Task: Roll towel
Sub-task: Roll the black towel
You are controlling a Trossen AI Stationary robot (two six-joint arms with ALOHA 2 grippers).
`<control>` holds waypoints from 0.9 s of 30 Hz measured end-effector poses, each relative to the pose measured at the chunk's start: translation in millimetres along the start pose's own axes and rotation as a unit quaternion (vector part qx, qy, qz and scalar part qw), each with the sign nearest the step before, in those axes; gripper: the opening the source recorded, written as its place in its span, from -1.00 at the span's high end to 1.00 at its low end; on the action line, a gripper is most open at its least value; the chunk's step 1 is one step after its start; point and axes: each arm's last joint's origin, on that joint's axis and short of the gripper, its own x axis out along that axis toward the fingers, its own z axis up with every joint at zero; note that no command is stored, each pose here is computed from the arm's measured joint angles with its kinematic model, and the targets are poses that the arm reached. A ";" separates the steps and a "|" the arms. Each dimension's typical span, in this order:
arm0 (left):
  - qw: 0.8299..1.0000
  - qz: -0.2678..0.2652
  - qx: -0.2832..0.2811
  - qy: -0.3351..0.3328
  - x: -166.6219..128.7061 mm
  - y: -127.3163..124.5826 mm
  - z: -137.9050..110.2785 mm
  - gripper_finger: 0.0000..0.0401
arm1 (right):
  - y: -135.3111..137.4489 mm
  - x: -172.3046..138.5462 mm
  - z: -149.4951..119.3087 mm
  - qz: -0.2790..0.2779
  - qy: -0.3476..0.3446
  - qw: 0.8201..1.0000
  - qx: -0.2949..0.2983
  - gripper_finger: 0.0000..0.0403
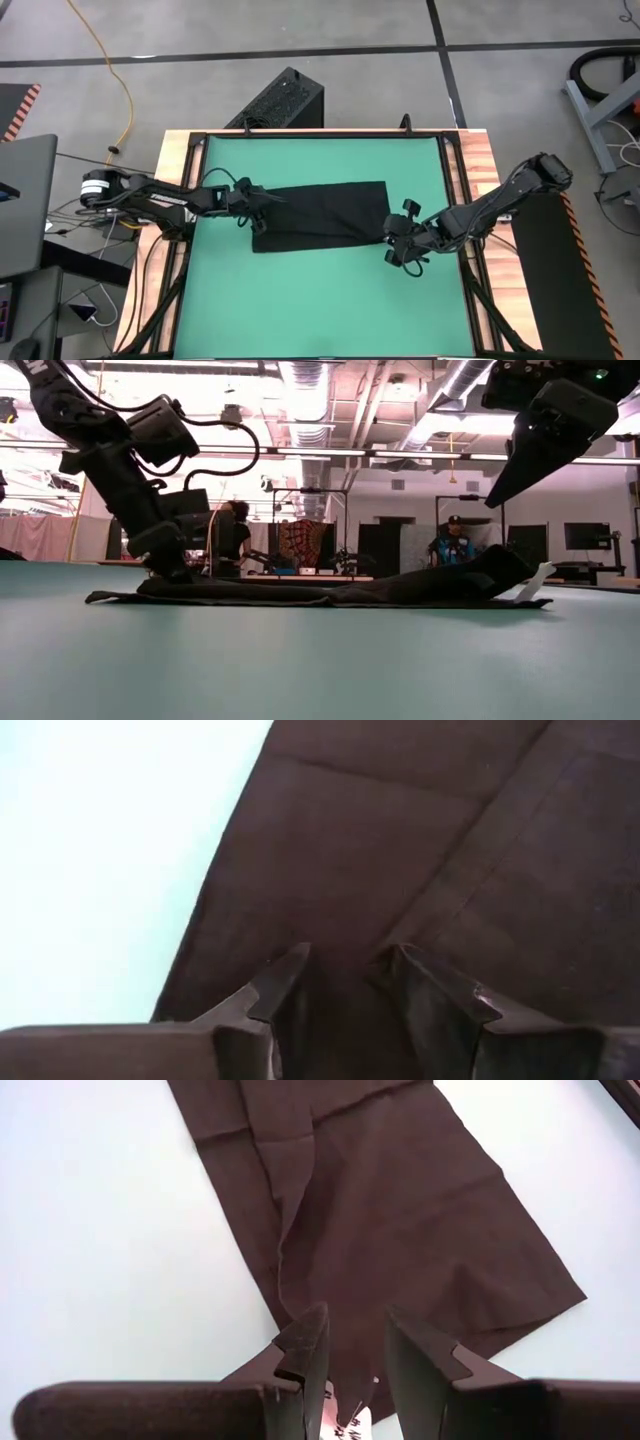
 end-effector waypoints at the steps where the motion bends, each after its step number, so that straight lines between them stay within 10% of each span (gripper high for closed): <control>1: 1.000 -0.004 0.000 0.001 0.0 -0.2 -0.1 0.41 | -0.2 0.1 0.1 0.000 0.000 1.000 0.000 0.41; 8: 1.000 -0.026 0.004 0.002 -1.0 -1.4 0.0 0.95 | -0.3 0.2 0.1 -0.001 0.000 1.000 0.003 0.41; 27: 0.999 -0.041 0.018 -0.023 -15.6 -32.0 23.7 1.00 | -1.8 0.4 1.6 -0.024 -0.018 1.000 0.008 0.41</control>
